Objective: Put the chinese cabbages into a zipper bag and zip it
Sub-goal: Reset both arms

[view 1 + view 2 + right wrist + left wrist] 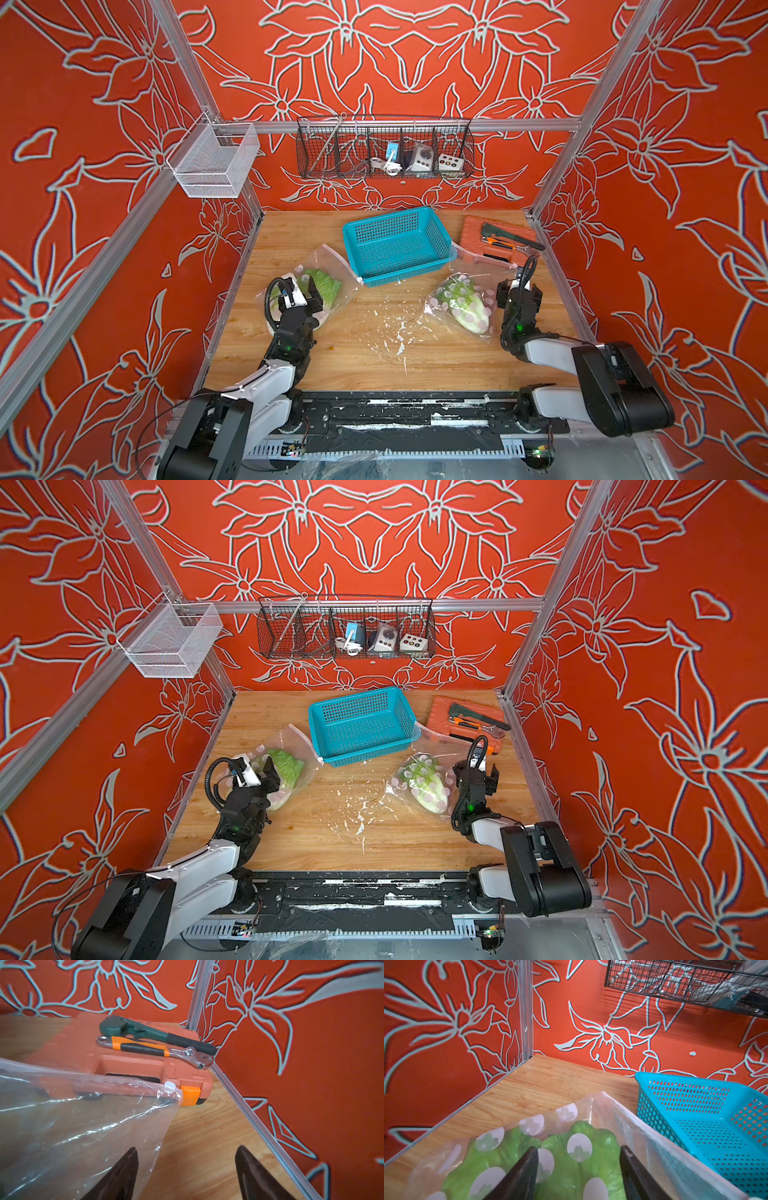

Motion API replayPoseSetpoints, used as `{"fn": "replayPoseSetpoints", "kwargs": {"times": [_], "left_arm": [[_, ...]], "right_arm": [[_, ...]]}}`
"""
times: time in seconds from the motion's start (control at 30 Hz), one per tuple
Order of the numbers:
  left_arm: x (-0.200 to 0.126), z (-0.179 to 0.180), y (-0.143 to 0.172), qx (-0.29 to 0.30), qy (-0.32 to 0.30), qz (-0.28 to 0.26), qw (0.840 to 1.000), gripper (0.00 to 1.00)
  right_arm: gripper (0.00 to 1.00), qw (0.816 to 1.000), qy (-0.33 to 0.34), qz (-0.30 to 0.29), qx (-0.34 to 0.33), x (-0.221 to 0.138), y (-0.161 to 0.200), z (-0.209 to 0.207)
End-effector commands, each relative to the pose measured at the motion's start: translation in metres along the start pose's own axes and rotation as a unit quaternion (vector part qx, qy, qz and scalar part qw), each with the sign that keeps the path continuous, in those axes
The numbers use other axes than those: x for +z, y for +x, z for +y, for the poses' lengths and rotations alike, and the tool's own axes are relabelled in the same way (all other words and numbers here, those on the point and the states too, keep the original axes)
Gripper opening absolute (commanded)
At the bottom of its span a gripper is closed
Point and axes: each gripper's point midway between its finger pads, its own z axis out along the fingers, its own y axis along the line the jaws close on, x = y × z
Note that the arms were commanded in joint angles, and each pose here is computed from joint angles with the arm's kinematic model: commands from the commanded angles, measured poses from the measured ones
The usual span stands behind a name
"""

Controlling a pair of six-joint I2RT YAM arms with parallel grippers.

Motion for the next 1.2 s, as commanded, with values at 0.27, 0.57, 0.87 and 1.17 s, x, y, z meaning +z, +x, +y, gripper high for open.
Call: {"fn": "replayPoseSetpoints", "kwargs": {"times": [0.27, 0.57, 0.87, 1.17], "left_arm": [[-0.008, 0.012, 0.020, 0.038, -0.017, 0.000, 0.999, 0.70], [0.009, -0.010, 0.044, 0.068, 0.071, 0.026, 0.995, 0.92], [0.024, 0.004, 0.049, 0.052, 0.026, 0.050, 0.997, 0.99], [0.025, 0.002, 0.049, 0.056, 0.030, 0.051, 0.997, 0.99]], "right_arm": [[0.68, 0.998, -0.062, -0.032, -0.002, -0.003, 0.006, 0.016], [0.99, 0.998, -0.054, -0.022, -0.001, 0.005, 0.007, 0.014], [0.99, 0.998, -0.054, -0.022, 0.008, 0.006, 0.007, 0.011], [0.99, 0.998, -0.056, -0.023, 0.015, 0.006, 0.008, 0.009]]}}
